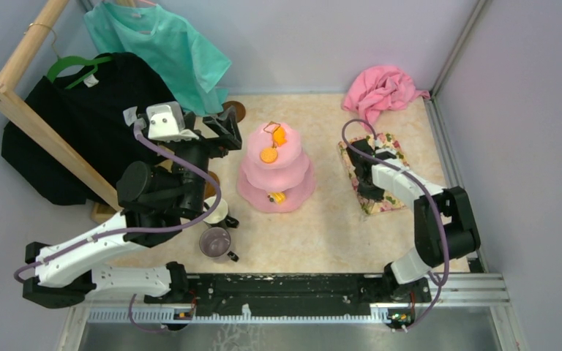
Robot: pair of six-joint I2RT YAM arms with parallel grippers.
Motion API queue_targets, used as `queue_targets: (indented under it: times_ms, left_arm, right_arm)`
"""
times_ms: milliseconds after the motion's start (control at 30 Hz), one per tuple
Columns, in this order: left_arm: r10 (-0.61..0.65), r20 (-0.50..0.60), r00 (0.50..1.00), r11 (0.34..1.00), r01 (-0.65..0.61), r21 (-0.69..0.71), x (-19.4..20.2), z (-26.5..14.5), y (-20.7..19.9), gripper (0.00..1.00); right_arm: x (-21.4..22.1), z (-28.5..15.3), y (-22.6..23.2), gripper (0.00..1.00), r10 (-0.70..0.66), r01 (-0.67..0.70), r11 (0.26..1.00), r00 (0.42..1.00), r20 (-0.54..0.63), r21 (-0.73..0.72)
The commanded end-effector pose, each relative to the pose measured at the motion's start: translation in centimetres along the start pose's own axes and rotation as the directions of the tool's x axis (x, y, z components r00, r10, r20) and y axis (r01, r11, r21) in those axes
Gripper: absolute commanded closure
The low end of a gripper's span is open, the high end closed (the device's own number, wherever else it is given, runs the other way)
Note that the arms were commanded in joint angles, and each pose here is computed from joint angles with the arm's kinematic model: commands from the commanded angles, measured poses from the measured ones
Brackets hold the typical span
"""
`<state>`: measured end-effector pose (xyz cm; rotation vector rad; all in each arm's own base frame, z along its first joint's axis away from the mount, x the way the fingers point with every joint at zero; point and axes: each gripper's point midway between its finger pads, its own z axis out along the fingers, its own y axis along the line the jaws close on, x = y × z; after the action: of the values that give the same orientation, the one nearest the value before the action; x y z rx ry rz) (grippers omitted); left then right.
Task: Serve the afternoon tea
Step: Place the cup on the tray.
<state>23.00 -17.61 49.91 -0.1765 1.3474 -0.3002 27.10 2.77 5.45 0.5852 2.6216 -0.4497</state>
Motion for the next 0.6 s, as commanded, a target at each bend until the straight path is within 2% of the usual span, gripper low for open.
queue_targets:
  times_ms: [0, 333, 567]
  left_arm:
    - [0.011, 0.011, 1.000, 1.000, -0.011, 0.007, -0.42, 0.02, 0.34, 0.08]
    - [0.027, 0.023, 0.999, 0.999, -0.027, 0.019, -0.68, 0.21, -0.12, 0.08]
    - [0.037, 0.029, 0.999, 0.999, -0.038, 0.032, -0.87, 0.36, -0.53, 0.08]
  right_arm:
    - [-2.66, 0.03, 1.76, 0.69, 0.053, -0.044, 0.994, 0.995, 0.086, -0.105]
    - [-3.37, 0.51, 1.37, 0.55, 0.071, -0.054, 0.991, 0.989, 0.132, -0.123]
    - [-3.48, 0.55, 0.99, 0.53, 0.086, -0.065, 0.990, 0.984, 0.158, -0.128]
